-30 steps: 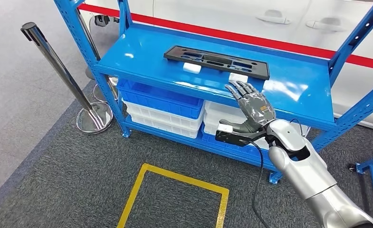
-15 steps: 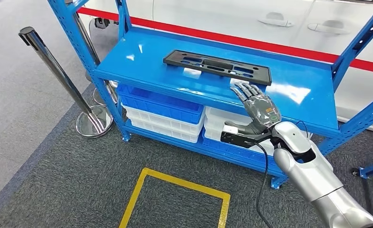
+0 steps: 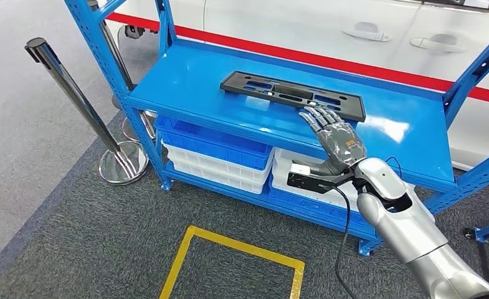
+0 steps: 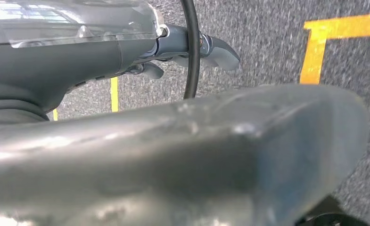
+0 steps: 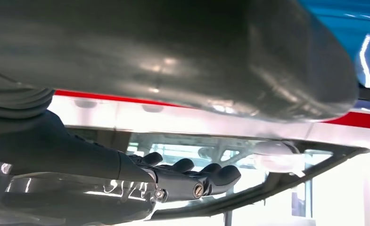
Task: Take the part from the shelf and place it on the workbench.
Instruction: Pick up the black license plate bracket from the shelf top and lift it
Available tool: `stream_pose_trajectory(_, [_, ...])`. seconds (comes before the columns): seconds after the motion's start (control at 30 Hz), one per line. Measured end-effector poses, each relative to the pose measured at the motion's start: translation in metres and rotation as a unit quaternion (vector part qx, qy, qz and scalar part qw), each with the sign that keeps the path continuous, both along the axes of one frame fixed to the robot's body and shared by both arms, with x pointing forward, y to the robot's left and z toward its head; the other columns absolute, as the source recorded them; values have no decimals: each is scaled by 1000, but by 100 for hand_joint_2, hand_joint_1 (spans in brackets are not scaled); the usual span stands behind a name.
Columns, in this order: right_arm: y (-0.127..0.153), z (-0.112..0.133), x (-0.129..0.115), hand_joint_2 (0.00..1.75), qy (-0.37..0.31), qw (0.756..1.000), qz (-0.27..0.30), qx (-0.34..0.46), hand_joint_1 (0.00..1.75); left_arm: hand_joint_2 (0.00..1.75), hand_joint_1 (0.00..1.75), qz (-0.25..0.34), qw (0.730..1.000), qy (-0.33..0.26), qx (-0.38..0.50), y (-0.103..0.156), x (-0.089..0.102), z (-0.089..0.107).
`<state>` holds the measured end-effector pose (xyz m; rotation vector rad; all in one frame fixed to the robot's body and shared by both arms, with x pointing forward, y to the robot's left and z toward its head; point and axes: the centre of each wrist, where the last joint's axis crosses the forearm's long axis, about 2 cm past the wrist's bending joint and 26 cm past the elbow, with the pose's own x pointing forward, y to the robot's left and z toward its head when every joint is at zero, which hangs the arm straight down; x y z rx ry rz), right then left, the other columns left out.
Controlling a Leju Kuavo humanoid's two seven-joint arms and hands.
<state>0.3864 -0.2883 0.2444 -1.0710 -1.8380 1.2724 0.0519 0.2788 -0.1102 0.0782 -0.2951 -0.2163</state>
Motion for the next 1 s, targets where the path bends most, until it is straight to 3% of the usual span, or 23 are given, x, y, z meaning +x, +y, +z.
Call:
stream_pose_trajectory(0.23, [15, 6, 6, 0, -2, 1000, 12, 2, 0, 0, 0, 12, 1000, -3, -4, -9, 11, 2])
stream_pose_trajectory(0.6, [15, 5, 7, 0, 2, 1000, 11, 15, 0, 0, 0, 6, 1000, -2, -8, -10, 0, 0])
stream_pose_trajectory(1.0, [8, -9, -4, 0, 13, 1000, -6, 22, 0, 0, 0, -10, 1000, 12, -6, -48, -6, 3])
